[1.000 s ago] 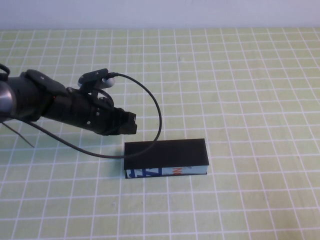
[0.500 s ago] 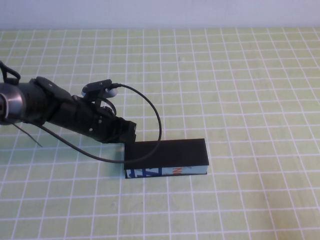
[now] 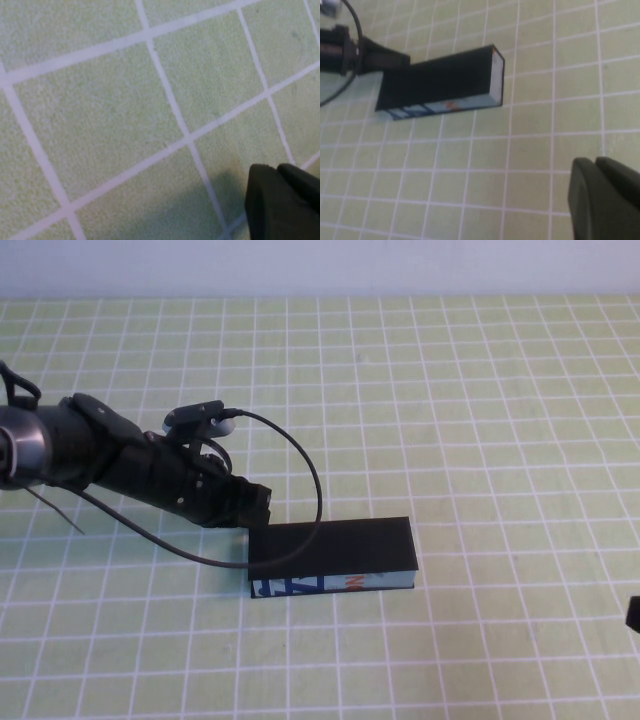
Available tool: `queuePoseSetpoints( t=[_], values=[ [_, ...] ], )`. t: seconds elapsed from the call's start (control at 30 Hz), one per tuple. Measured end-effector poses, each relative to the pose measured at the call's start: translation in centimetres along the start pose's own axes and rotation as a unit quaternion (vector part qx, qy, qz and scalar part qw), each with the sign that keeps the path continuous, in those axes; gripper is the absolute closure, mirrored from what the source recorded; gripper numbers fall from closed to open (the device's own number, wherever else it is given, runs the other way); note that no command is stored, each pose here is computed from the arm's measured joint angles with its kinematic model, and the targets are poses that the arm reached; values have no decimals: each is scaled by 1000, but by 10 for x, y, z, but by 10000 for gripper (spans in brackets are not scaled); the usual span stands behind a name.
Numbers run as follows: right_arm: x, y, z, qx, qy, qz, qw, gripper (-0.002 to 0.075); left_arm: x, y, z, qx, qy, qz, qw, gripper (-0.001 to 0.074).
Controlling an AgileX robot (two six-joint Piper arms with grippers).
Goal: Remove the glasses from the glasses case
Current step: Pick up the glasses from the glasses case
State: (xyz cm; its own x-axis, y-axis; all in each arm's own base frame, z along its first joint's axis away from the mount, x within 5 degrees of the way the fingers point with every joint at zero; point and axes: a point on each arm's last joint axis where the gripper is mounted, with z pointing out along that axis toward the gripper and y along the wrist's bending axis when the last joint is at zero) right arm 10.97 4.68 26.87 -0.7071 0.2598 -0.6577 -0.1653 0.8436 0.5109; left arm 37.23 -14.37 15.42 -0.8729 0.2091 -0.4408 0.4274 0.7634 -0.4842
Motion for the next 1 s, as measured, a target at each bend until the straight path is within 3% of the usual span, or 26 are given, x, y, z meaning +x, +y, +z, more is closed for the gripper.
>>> queuePoseSetpoints(
  t=[0.27,0.47,0.63,0.83,1.0],
  values=[
    [-53,15,63,-33,126,-65,989,743,0,0,0,-1,1,2,1000,739],
    [-58,71,115,-86,181,-186,962,743,0,0,0,-2,2,3,1000,739],
    [-42,111,151,-98,208,-341,911,743,0,0,0,-2,2,3,1000,739],
    [-25,143,181,-116,219,-502,829,726,0,0,0,-2,2,3,1000,739],
    [-19,149,210,-121,226,-566,783,578,0,0,0,-2,2,3,1000,739]
  ],
)
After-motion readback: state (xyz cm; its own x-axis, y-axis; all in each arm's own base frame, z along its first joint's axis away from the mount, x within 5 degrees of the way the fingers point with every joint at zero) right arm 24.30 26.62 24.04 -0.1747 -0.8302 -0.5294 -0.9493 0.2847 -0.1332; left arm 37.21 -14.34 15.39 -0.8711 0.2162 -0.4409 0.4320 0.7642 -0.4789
